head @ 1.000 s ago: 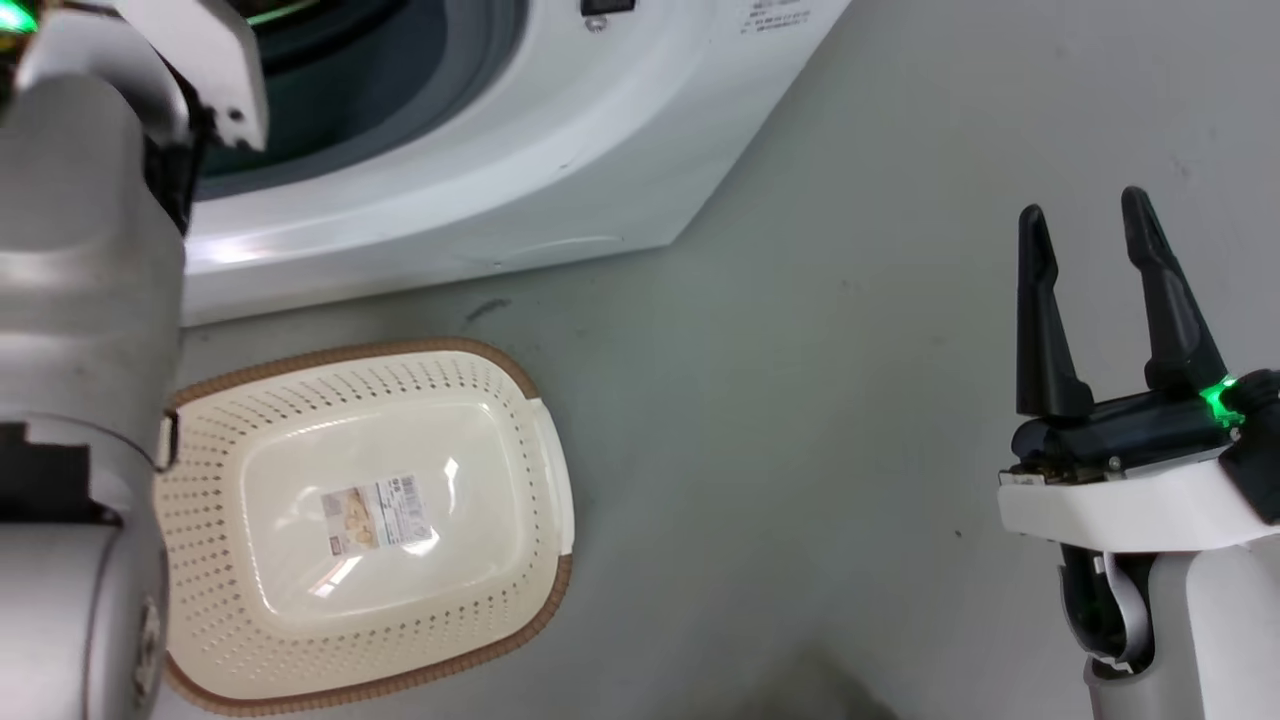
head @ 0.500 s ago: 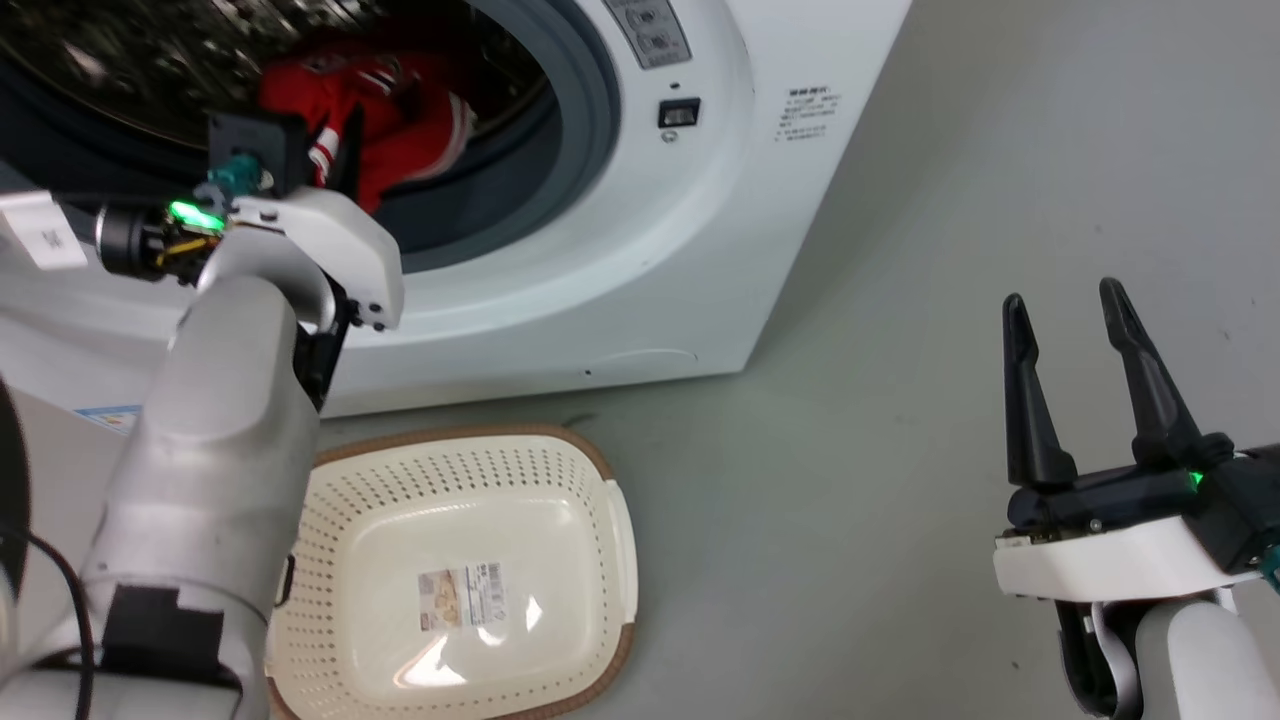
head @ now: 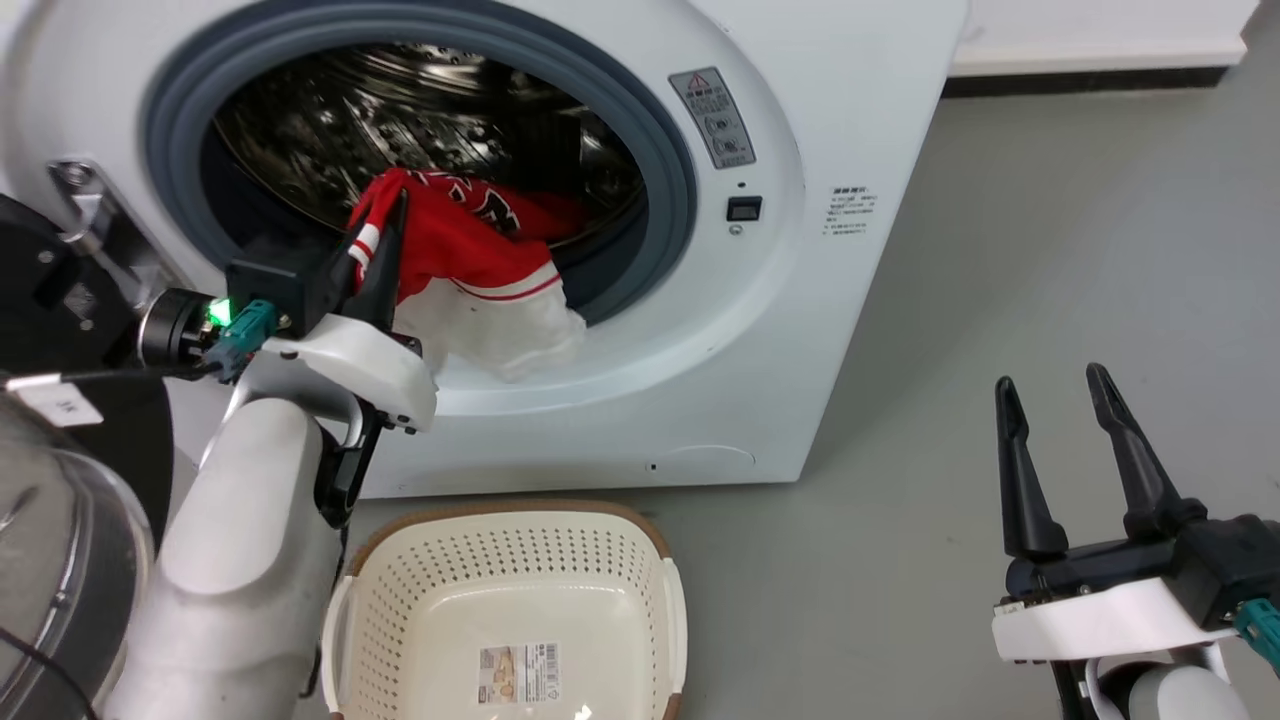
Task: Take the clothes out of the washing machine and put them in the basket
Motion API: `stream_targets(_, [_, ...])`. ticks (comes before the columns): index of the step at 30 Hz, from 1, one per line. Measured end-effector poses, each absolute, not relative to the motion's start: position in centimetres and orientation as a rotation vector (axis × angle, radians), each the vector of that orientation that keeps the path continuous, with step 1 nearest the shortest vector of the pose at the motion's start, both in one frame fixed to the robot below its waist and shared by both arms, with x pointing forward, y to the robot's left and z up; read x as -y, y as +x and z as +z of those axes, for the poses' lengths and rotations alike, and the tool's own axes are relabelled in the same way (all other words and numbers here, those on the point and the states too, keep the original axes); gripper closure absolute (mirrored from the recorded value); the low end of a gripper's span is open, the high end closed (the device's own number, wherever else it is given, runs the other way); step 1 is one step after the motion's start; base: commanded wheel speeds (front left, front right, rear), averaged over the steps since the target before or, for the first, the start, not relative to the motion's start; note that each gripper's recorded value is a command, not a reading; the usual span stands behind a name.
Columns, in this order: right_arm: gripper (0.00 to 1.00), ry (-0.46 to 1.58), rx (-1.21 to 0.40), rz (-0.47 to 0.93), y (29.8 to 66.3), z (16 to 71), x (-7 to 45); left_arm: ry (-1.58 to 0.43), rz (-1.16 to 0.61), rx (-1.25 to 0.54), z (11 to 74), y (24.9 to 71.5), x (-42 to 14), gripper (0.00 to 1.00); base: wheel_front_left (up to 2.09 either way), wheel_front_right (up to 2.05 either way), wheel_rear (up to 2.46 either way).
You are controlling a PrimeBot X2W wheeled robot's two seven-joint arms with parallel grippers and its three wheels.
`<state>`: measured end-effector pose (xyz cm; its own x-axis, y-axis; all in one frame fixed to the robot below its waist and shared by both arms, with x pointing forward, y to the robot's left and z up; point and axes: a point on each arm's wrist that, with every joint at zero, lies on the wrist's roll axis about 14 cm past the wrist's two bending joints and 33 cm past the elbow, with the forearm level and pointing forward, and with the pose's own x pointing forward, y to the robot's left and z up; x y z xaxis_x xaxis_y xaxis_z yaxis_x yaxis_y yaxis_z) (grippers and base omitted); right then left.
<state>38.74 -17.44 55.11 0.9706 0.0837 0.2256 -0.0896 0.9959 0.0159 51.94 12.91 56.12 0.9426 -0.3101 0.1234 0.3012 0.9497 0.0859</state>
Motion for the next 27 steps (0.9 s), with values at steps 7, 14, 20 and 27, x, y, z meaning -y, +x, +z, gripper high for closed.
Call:
stream_targets(7, [0.00, 0.031, 0.233, 0.105, 37.6, 55.4, 16.8, 0.058, -0.316, 0.282, 60.9, 48.8, -13.5, 1.00, 0.00, 0.00, 0.00])
stream_targets(14, [0.00, 0.034, 0.239, 0.117, 37.0, 55.6, 16.4, 0.089, -0.346, 0.394, 65.5, 45.8, -13.0, 1.00, 0.00, 0.00, 0.00])
stream_targets(20, [0.00, 0.035, 0.240, 0.120, 36.8, 55.6, 16.3, 0.105, -0.381, 0.470, 68.5, 43.4, -11.9, 1.00, 0.00, 0.00, 0.00])
stream_targets(27, [0.00, 0.038, 0.231, 0.118, 36.6, 55.3, 16.4, 0.101, -0.405, 0.464, 68.5, 41.4, -11.3, 1.00, 0.00, 0.00, 0.00])
